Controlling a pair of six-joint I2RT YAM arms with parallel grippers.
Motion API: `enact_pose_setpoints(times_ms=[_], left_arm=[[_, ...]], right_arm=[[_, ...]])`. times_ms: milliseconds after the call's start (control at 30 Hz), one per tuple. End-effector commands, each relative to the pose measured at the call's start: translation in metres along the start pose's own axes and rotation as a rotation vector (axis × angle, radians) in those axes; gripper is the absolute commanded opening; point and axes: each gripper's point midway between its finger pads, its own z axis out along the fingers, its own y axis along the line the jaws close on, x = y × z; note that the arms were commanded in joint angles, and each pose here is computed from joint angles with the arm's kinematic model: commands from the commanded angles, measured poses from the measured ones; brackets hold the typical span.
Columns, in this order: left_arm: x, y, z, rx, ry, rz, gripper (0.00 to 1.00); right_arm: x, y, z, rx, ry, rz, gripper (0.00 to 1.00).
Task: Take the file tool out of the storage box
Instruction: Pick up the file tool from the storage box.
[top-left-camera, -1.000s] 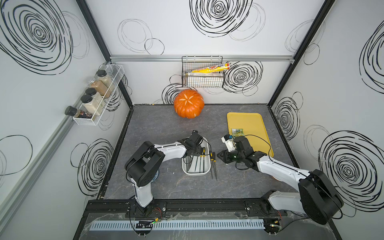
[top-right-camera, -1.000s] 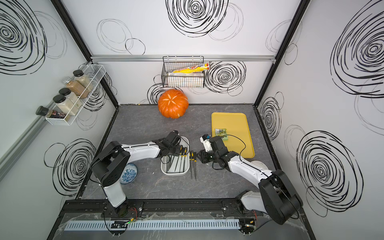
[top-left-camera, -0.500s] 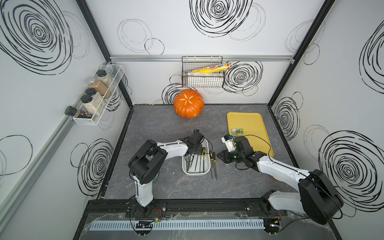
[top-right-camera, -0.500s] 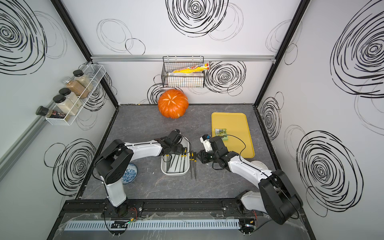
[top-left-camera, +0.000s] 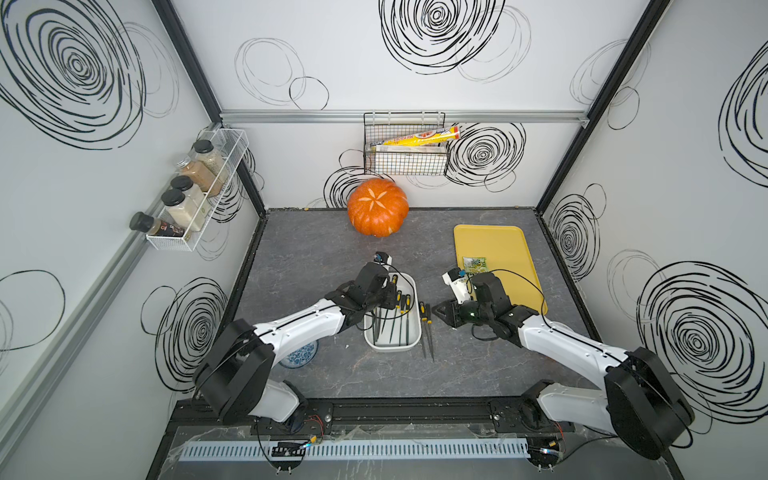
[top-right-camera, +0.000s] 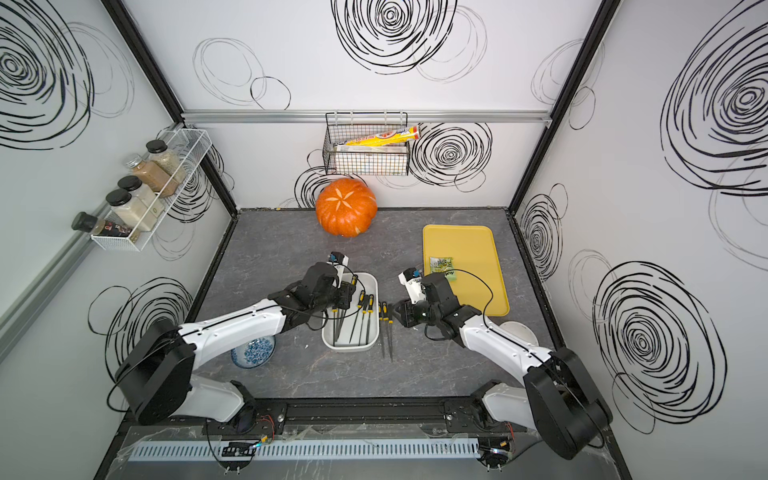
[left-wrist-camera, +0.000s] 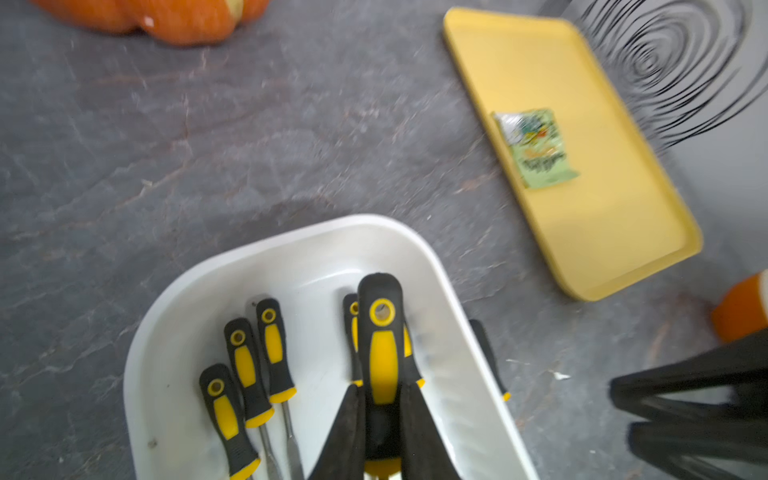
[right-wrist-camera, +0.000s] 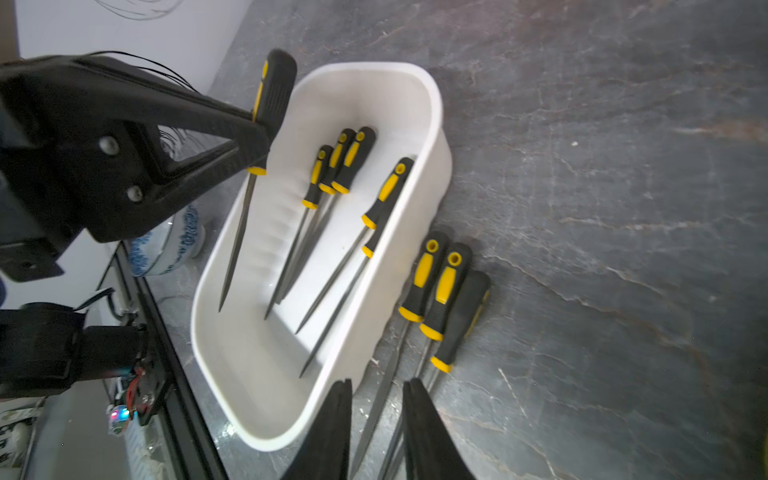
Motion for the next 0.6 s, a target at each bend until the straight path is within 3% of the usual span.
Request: enact_pose_setpoints(times_ms=[0,100,333,567], left_arm=[[-0.02,-0.023,-0.02,0.159,-0.114,-0.028,0.01],[-0.031,-0.041,-0.048,0.3,-0.201,-0.055,0.01],[-0.035,-0.076,-0.099,0.598,-0.298,-0.076,0.0],[-0.034,-0.079,-0.117,0.642,-0.335,-0.066,0.0]], right_arm=[[-0.009,0.042,-0.009,-0.224,-0.043,-0.047,0.28],[-0.017,0.078,-0.023,-0.403,-0.089,-0.091,0.3],[-0.011,0.138,-0.022,-0.554,-0.1,-0.226,0.35],[-0.008,0.166,-0.014,-0.648,-0.072,-0.229,0.37]])
